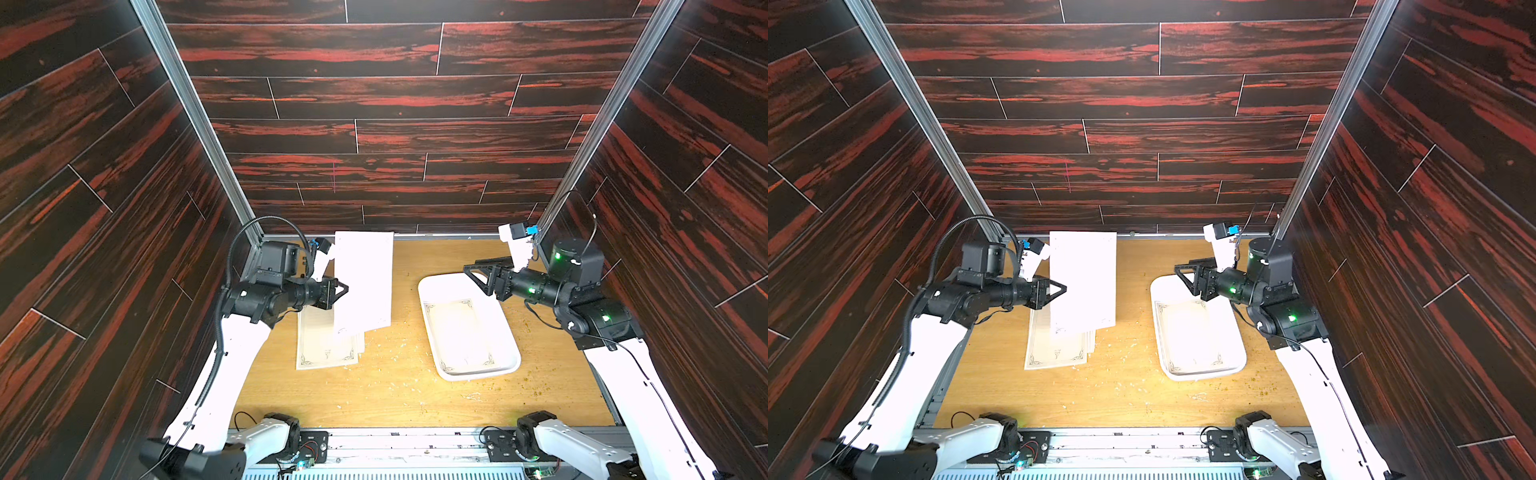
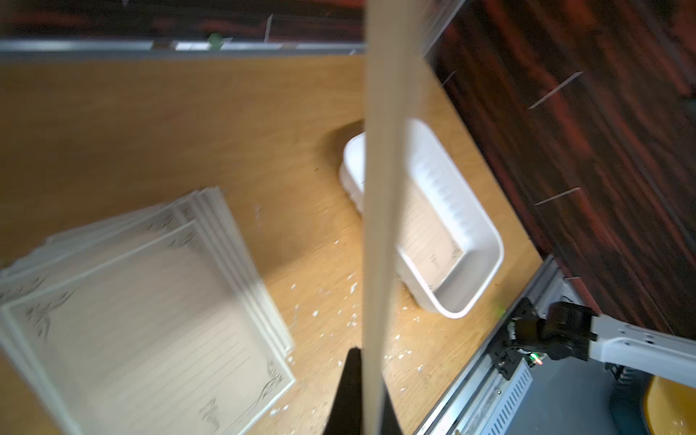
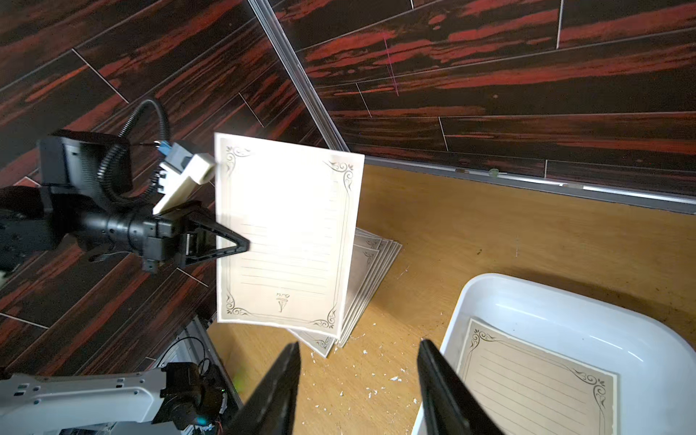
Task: Take out the stationery paper from the storage box
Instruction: Place the stationery paper at the center of the board.
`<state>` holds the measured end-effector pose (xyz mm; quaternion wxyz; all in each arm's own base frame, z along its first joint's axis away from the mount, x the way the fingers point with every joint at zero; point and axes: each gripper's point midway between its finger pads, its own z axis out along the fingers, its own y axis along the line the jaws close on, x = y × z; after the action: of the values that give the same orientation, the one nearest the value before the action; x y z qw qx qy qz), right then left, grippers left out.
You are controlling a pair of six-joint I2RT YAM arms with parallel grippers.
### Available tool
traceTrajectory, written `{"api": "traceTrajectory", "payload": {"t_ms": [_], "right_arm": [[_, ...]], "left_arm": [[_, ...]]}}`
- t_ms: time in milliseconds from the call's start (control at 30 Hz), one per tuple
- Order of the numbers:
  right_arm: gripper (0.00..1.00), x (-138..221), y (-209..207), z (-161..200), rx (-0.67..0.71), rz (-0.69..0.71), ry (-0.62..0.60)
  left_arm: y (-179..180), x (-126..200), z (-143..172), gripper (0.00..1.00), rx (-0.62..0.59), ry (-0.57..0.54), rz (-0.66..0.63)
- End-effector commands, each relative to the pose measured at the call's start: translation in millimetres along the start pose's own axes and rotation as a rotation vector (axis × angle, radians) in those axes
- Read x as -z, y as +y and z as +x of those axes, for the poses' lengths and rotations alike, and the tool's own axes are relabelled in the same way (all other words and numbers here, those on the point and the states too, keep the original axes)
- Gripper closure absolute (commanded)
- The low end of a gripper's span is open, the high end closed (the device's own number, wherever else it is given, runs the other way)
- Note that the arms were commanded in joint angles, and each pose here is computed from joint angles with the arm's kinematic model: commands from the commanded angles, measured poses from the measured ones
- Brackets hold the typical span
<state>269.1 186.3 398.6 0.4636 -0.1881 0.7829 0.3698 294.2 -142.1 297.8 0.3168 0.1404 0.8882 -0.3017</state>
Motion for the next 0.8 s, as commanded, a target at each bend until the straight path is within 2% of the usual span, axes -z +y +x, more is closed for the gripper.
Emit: {"api": "traceTrajectory", "payload": {"t_ms": [0, 300, 533, 767], "right_arm": [[0.47, -6.9, -0.8, 5.4, -0.003, -0.019, 0.026], [0.47, -22.8, -7.4, 18.3, -0.074, -0.044, 0.085], [0.47, -33.4, -14.2, 27.3, -0.104, -0.047, 0.124], [0.47, -38.3, -17.9, 33.5, -0.106, -0.045, 0.152]], "left_arm": [[36.3, -10.1, 26.8, 1.0, 0.098, 0.135, -0.074], [91.7, -44.3, 72.7, 1.0, 0.225, 0.378, -0.042], [116.6, -54.3, 84.6, 1.0, 0.313, 0.44, -0.001], [148.6, -57.4, 100.5, 1.0, 0.377, 0.518, -0.104]]}}
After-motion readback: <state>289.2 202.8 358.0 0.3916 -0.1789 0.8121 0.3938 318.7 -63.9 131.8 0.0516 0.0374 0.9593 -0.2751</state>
